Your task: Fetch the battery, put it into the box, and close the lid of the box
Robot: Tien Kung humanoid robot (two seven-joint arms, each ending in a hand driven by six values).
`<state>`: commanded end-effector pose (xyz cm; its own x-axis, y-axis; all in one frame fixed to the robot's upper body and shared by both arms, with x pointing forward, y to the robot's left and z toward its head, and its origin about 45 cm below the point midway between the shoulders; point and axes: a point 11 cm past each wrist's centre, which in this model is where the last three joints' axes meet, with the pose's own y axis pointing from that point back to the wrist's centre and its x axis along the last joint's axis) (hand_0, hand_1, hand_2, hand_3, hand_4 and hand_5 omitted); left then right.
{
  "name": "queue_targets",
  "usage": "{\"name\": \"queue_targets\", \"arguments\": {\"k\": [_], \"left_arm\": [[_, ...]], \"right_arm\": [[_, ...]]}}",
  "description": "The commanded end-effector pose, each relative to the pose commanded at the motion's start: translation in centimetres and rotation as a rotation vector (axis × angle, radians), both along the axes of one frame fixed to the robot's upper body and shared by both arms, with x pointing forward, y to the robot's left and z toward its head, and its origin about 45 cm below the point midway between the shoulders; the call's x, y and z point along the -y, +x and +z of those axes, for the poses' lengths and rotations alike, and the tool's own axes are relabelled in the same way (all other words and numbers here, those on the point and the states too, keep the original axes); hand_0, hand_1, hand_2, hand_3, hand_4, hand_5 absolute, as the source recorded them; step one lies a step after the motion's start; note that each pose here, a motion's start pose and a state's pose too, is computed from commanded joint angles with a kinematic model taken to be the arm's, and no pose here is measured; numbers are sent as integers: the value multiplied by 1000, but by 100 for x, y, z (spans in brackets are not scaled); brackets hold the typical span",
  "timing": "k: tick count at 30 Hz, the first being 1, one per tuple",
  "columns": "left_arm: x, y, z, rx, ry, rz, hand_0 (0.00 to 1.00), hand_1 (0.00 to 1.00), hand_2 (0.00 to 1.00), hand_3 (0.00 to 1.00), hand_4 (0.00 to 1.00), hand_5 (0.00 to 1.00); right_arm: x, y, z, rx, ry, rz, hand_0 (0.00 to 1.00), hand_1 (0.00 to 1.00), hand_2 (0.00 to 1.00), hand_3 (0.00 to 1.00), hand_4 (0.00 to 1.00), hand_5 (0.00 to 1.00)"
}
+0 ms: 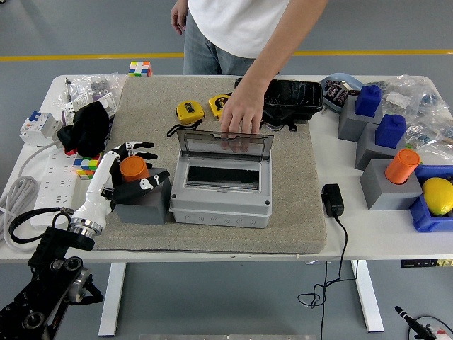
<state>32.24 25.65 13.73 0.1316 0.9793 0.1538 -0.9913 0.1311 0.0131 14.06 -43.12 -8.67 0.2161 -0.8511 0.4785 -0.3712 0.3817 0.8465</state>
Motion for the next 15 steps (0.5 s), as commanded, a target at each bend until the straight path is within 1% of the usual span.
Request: {"name": "queue_targets", "arguments": {"k": [5, 6, 11, 12, 15], "left_arm": [[-1, -2, -5, 0, -1, 4, 419, 583, 453, 506, 998, 123], [2, -5, -8, -1, -1, 4, 333, 489, 390, 440, 998, 125], [18, -21, -26, -4, -4, 3, 333, 489, 390, 440, 998, 125], [22, -24, -29, -5, -4, 3, 274, 388, 383, 423, 998, 124], [33, -32, -41, -7, -6, 3, 274, 388, 383, 423, 998, 124]], "right_arm": [[1, -4, -1, -1, -1, 1, 890, 864, 839, 882, 998, 998], [1, -5, -1, -2, -1, 1, 890, 864, 838, 883, 998, 998], [0, -11, -3, -3, -1, 3, 890, 864, 838, 883, 998, 998], [0, -12, -4, -4, -2, 4, 891, 865, 838, 883, 998, 998], [-1, -14, -5, -4, -2, 5, 891, 865, 838, 883, 998, 998]]}}
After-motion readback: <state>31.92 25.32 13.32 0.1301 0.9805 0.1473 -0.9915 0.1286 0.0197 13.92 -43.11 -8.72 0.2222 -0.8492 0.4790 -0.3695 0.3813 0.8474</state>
